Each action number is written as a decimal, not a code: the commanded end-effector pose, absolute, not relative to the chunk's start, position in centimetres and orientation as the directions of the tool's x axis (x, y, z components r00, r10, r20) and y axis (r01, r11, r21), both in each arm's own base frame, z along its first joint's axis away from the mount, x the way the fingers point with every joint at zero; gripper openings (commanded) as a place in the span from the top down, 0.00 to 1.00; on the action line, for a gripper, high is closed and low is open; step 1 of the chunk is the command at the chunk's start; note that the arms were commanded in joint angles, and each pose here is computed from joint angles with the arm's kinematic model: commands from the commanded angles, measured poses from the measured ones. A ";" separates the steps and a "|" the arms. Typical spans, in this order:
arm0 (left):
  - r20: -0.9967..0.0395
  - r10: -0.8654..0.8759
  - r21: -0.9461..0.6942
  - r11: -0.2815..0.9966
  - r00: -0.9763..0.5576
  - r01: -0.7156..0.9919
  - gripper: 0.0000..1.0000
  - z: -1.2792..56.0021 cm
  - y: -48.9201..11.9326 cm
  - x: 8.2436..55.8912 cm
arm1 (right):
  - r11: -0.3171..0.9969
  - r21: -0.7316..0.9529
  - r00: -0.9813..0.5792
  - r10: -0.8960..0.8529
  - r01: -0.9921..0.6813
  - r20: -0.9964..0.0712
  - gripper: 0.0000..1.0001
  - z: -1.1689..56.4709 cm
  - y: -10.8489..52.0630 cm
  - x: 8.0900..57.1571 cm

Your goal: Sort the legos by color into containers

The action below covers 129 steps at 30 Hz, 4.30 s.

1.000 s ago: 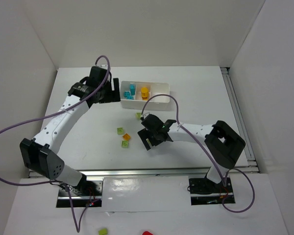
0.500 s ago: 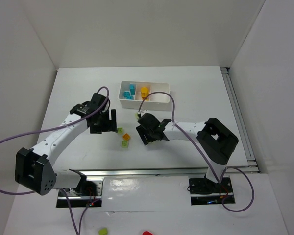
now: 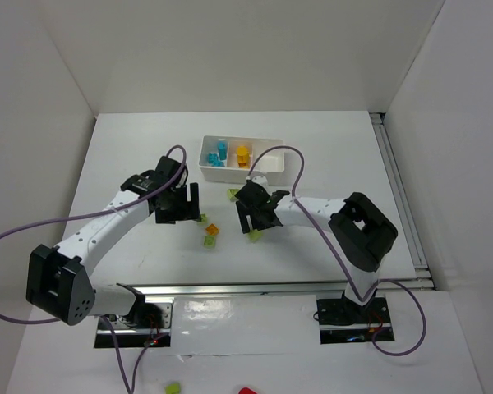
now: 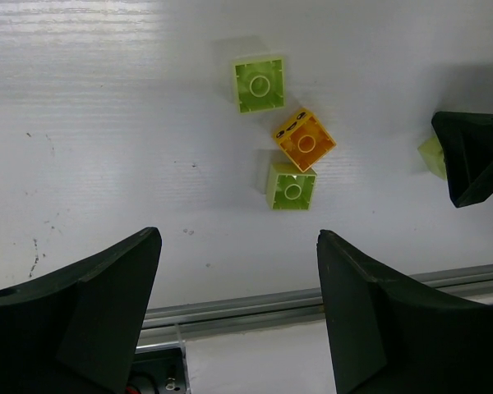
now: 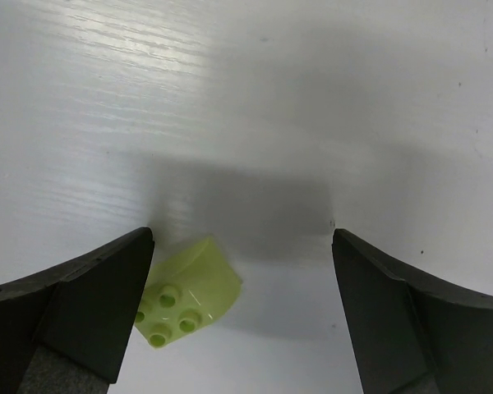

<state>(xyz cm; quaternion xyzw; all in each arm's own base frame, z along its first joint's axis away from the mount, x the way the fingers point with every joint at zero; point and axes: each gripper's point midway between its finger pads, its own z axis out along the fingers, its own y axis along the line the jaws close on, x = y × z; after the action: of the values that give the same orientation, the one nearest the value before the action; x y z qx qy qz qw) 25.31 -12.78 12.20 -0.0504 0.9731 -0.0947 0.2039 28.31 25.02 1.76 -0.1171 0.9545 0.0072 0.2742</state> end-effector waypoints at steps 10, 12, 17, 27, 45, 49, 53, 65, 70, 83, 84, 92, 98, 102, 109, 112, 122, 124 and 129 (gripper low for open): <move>-0.413 -0.113 -0.233 0.972 -0.904 -0.015 0.14 13.2 -13.8 25.9 | 0.995 -0.029 -0.937 -0.103 -0.099 -0.334 0.09 0.6 22.5 22.1; -0.405 -0.112 -0.229 0.973 -0.908 -0.018 0.14 12.9 -13.8 26.0 | 0.994 -0.012 -0.941 -0.103 -0.104 -0.323 0.14 0.6 23.0 21.7; -0.412 -0.113 -0.232 0.972 -0.904 -0.016 0.15 13.2 -13.9 26.2 | 0.991 0.009 -0.938 -0.123 -0.134 -0.325 0.45 0.6 25.0 21.1; -0.382 -0.076 -0.240 0.971 -0.921 0.019 0.15 12.0 -14.7 25.2 | 0.992 -0.076 -0.844 -0.122 -0.096 -0.522 0.67 7.5 25.3 28.1; -0.257 0.028 -0.202 0.976 -0.966 0.081 0.03 6.0 -18.4 22.1 | 0.998 0.042 -0.672 0.062 0.047 -0.738 0.66 15.4 21.3 49.2; -0.270 0.033 -0.183 0.979 -0.962 0.085 0.09 4.9 -18.5 22.7 | 0.996 0.049 -0.660 0.082 0.068 -0.747 0.60 15.4 21.7 52.4; -0.274 0.033 -0.158 0.984 -0.961 0.078 0.16 4.4 -18.3 23.0 | 0.995 0.070 -0.651 0.095 0.064 -0.753 0.14 16.4 22.0 53.6; -0.244 0.038 -0.150 0.986 -0.969 0.076 0.40 2.5 -18.8 23.5 | 0.990 0.086 -0.537 0.135 0.115 -0.833 0.09 24.1 18.2 50.0; -0.254 0.075 -0.149 0.982 -0.964 0.116 0.83 4.4 -19.7 24.0 | 0.985 0.060 -0.538 0.139 0.161 -0.832 0.09 24.0 15.4 48.0; -0.446 0.090 -0.401 0.869 -0.891 0.288 1.00 17.7 -32.1 34.7 | 0.936 0.130 -0.522 0.295 0.328 -0.800 0.09 23.0 5.3 41.9; -0.467 0.110 -0.380 0.871 -0.877 0.312 1.00 17.7 -32.6 35.9 | 0.932 0.143 -0.511 0.305 0.332 -0.804 0.09 23.4 5.2 41.6; -0.555 0.088 -0.352 0.876 -0.827 0.329 1.00 16.8 -36.4 44.0 | 0.916 0.155 -0.503 0.337 0.369 -0.796 0.09 23.6 2.9 40.3; -0.632 0.040 -0.339 0.884 -0.774 0.322 0.73 16.4 -37.1 47.6 | 0.917 0.172 -0.502 0.346 0.361 -0.792 0.09 23.7 2.8 39.8; -0.651 0.029 -0.346 0.878 -0.759 0.330 0.34 16.7 -37.5 48.1 | 0.921 0.178 -0.520 0.347 0.347 -0.781 0.09 23.5 3.1 39.5; -0.688 0.025 -0.337 0.874 -0.725 0.350 0.00 18.7 -37.3 48.2 | 0.927 0.189 -0.531 0.343 0.323 -0.775 0.09 23.4 3.8 39.3; -0.691 0.023 -0.303 0.898 -0.723 0.318 0.00 20.7 -34.8 46.3 | 0.932 0.183 -0.545 0.335 0.314 -0.768 0.10 23.0 4.2 38.8; -0.631 -0.031 -0.146 0.986 -0.775 0.079 0.33 15.9 -19.7 32.3 | 0.975 0.209 -0.687 0.102 -0.074 -0.719 0.10 17.3 16.4 33.6; -0.585 -0.066 -0.159 0.987 -0.808 0.034 0.33 13.9 -18.7 30.6 | 0.980 0.184 -0.717 0.072 -0.079 -0.694 0.10 15.4 17.7 32.9; -0.472 -0.169 -0.161 0.982 -0.865 -0.104 0.10 9.5 -16.5 28.3 | 0.978 0.144 -0.727 -0.012 -0.152 -0.687 0.10 14.1 21.4 31.8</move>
<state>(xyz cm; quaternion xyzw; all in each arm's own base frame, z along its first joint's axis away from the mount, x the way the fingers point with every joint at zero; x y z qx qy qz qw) 28.61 -16.97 10.99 -0.0208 0.9610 -0.0671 0.2675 30.78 19.67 13.07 -0.0441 0.9364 0.0887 0.3368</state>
